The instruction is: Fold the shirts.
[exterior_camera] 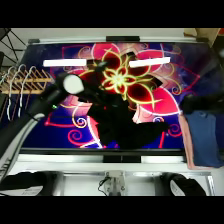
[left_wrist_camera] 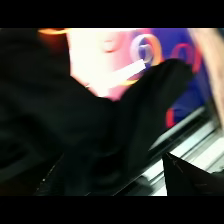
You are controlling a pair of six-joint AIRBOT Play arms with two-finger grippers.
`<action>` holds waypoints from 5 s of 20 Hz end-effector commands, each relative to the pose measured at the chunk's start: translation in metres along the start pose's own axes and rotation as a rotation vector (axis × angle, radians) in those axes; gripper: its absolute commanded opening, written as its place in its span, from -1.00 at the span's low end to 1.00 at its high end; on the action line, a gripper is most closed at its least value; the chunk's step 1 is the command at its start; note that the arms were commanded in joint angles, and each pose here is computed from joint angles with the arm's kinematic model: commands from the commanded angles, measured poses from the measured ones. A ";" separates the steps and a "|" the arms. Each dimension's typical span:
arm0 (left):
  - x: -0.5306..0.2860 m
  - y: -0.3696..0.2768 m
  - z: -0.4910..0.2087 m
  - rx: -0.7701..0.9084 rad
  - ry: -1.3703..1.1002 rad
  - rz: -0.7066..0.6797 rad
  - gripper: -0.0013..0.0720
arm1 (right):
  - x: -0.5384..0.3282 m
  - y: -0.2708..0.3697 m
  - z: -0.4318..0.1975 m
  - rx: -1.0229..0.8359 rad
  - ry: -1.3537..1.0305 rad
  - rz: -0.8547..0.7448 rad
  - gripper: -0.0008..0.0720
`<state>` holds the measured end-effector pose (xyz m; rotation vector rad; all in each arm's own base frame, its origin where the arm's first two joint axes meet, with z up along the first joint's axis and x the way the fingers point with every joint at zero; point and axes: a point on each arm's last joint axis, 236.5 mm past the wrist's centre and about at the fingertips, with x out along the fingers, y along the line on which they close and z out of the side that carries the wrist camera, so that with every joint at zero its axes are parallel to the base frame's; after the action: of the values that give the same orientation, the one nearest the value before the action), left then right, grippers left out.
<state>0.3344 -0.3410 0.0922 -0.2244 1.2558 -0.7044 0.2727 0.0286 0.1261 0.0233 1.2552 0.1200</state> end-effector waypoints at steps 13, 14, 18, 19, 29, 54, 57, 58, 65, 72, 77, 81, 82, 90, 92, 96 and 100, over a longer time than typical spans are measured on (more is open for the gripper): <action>0.099 0.053 -0.163 -0.405 0.224 -0.086 1.00 | 0.163 0.011 -0.089 0.230 0.159 0.188 0.66; 0.105 0.052 -0.163 -0.428 0.224 -0.094 1.00 | 0.166 0.009 -0.088 0.230 0.154 0.180 0.67; 0.119 0.059 -0.169 -0.461 0.253 -0.093 0.66 | 0.185 0.012 -0.093 0.262 0.214 0.199 0.88; 0.122 0.061 -0.168 -0.464 0.249 -0.088 0.18 | 0.190 0.011 -0.086 0.277 0.194 0.201 0.88; 0.089 0.072 -0.092 -0.306 0.030 -0.127 -0.87 | 0.224 0.003 -0.061 0.357 0.116 0.191 0.77; -0.503 -0.068 0.036 0.355 -1.319 0.153 -0.88 | -0.361 0.045 0.093 -0.224 -1.530 -0.015 -0.82; -0.495 -0.062 0.009 0.353 -1.245 0.224 -0.88 | -0.390 0.051 0.071 -0.201 -1.605 0.010 -0.82; -0.476 -0.048 0.001 0.338 -1.146 0.269 -0.88 | -0.392 0.052 0.069 -0.202 -1.609 0.009 -0.82; -0.343 0.107 -0.046 0.066 -0.554 0.510 -0.87 | -0.323 0.016 0.117 -0.183 -1.388 -0.122 -0.82; -0.157 0.176 -0.063 -0.116 -0.394 0.282 -0.87 | -0.079 -0.025 0.221 -0.036 -0.834 -0.004 -0.82; -0.095 0.190 -0.089 -0.219 -0.344 0.207 -0.87 | 0.113 -0.005 0.232 0.351 -0.449 0.314 -0.82; -0.100 0.193 -0.079 -0.213 -0.392 0.218 -0.87 | 0.161 0.038 0.207 0.384 -0.246 0.494 0.44; -0.100 0.193 -0.078 -0.209 -0.395 0.220 -0.87 | 0.154 0.045 0.198 0.343 -0.216 0.513 0.44; -0.100 0.213 -0.098 -0.151 -0.309 0.327 -0.87 | 0.151 0.062 -0.019 0.098 0.383 0.353 0.76; -0.098 0.214 -0.105 -0.150 -0.275 0.331 -0.87 | 0.175 0.091 -0.065 0.208 0.435 0.421 0.76; -0.098 0.214 -0.106 -0.149 -0.271 0.334 -0.87 | 0.208 0.140 -0.117 0.304 0.479 0.479 0.76; -0.098 0.215 -0.107 -0.147 -0.270 0.336 -0.87 | 0.221 0.166 -0.111 0.327 0.399 0.469 0.76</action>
<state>0.3018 -0.0941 0.0248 -0.2203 1.0469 -0.2826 0.2208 0.1935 -0.0918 0.5501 1.6923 0.3884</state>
